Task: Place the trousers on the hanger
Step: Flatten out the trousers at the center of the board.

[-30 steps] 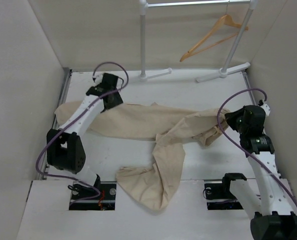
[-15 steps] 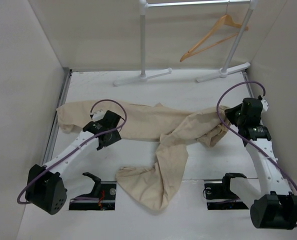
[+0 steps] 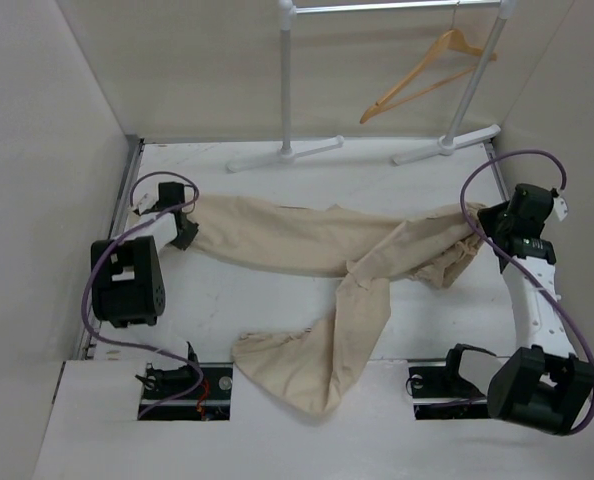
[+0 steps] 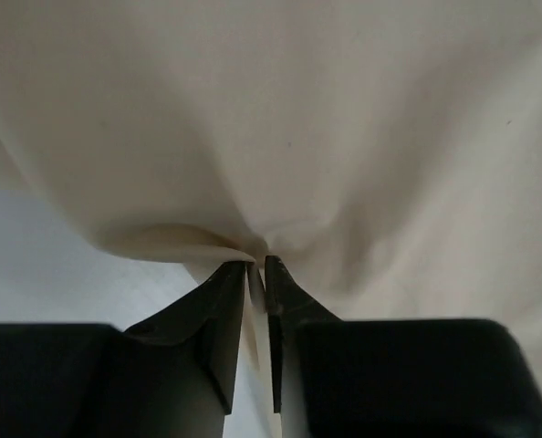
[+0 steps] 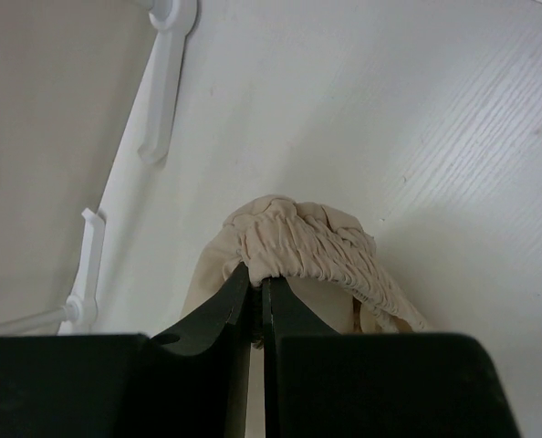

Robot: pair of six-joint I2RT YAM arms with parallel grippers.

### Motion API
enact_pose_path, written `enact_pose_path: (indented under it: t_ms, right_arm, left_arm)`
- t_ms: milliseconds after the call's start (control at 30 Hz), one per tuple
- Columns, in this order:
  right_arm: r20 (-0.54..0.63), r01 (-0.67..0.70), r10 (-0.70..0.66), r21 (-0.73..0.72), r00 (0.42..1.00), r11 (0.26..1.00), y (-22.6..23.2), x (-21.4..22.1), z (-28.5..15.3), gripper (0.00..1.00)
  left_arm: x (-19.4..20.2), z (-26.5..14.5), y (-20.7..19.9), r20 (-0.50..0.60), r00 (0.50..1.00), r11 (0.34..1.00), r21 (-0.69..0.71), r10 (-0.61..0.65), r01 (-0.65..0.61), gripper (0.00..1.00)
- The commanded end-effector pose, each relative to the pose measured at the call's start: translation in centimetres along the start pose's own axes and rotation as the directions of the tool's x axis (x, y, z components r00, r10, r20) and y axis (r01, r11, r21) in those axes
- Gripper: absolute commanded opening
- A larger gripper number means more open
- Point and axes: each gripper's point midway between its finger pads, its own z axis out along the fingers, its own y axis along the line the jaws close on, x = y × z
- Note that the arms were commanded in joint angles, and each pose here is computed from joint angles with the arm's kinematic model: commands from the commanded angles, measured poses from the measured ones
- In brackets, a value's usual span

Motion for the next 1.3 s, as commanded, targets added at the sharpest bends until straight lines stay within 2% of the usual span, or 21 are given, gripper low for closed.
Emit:
enact_pose_path:
  t_ms: [0,67,133,167,233,267,333,433,500,633,800,967,1100,1167,1267]
  right_arm:
    - [0.097,-0.061,0.070,-0.095,0.993,0.994,3.0,-3.9,0.0,0.01]
    - [0.105,-0.076,0.084,-0.074,0.991,0.994,2.4,-4.3,0.7,0.00]
    - [0.113,-0.101,0.106,-0.051,0.988,0.994,1.5,-4.6,1.3,0.00]
    - [0.117,-0.110,0.115,-0.042,0.986,0.993,1.0,-4.7,1.6,0.00]
    - [0.126,-0.131,0.133,-0.027,0.983,0.991,0.4,-5.1,2.0,0.00]
    - [0.122,-0.137,0.139,-0.025,0.983,0.990,0.4,-5.1,2.2,0.00]
    - [0.109,-0.150,0.151,-0.021,0.982,0.989,0.5,-4.8,2.5,0.01]
    - [0.085,-0.159,0.161,-0.035,0.983,0.987,1.4,-3.7,2.6,0.02]
    - [0.054,-0.147,0.148,-0.036,0.987,0.989,1.9,-2.2,2.6,0.07]
    - [0.052,-0.127,0.128,-0.025,0.990,0.992,1.6,-1.1,1.7,0.23]
    - [0.066,-0.112,0.114,-0.033,0.991,0.993,1.7,-1.6,0.5,0.26]
    - [0.080,-0.091,0.094,-0.039,0.992,0.995,1.8,-2.2,-0.2,0.10]
    - [0.078,-0.086,0.088,-0.039,0.993,0.996,1.5,-2.1,-0.3,0.08]
    - [0.083,-0.086,0.089,-0.043,0.993,0.995,1.6,-2.3,-0.5,0.08]
    - [0.082,-0.083,0.088,-0.057,0.993,0.995,2.2,-2.4,-0.6,0.08]
  left_arm:
    - [-5.4,-1.1,-7.9,0.085,0.995,0.981,0.192,-0.051,0.034,0.12]
    - [-7.7,-2.1,-11.5,0.126,0.991,0.970,0.243,-0.042,0.010,0.12]
    - [-9.0,-2.7,-14.3,0.147,0.989,0.963,0.267,-0.021,-0.020,0.16]
    - [-9.2,-2.7,-14.9,0.147,0.989,0.965,0.261,-0.003,-0.036,0.22]
    - [-8.1,-2.9,-15.4,0.114,0.993,0.965,0.252,0.039,-0.067,0.47]
    - [-7.1,-3.4,-15.0,0.096,0.993,0.965,0.245,0.070,-0.092,0.57]
    - [-4.3,-4.8,-12.8,0.068,0.990,0.965,0.224,0.125,-0.137,0.61]
    - [2.5,-8.0,-8.0,0.016,0.977,0.949,0.232,0.213,-0.211,0.52]
    - [7.7,-10.4,-4.5,-0.024,0.955,0.926,0.252,0.297,-0.281,0.46]
    - [16.0,-14.0,3.8,-0.155,0.876,0.883,0.205,0.456,-0.423,0.46]
    - [18.4,-15.6,9.7,-0.212,0.816,0.843,0.131,0.538,-0.522,0.57]
    - [21.6,-15.4,11.0,-0.309,0.734,0.793,0.150,0.604,-0.590,0.57]
    - [24.0,-16.2,11.0,-0.336,0.657,0.733,0.196,0.675,-0.652,0.53]
    - [24.6,-16.5,11.3,-0.341,0.632,0.712,0.206,0.695,-0.671,0.45]
    - [24.5,-16.6,11.0,-0.340,0.642,0.721,0.211,0.687,-0.660,0.16]
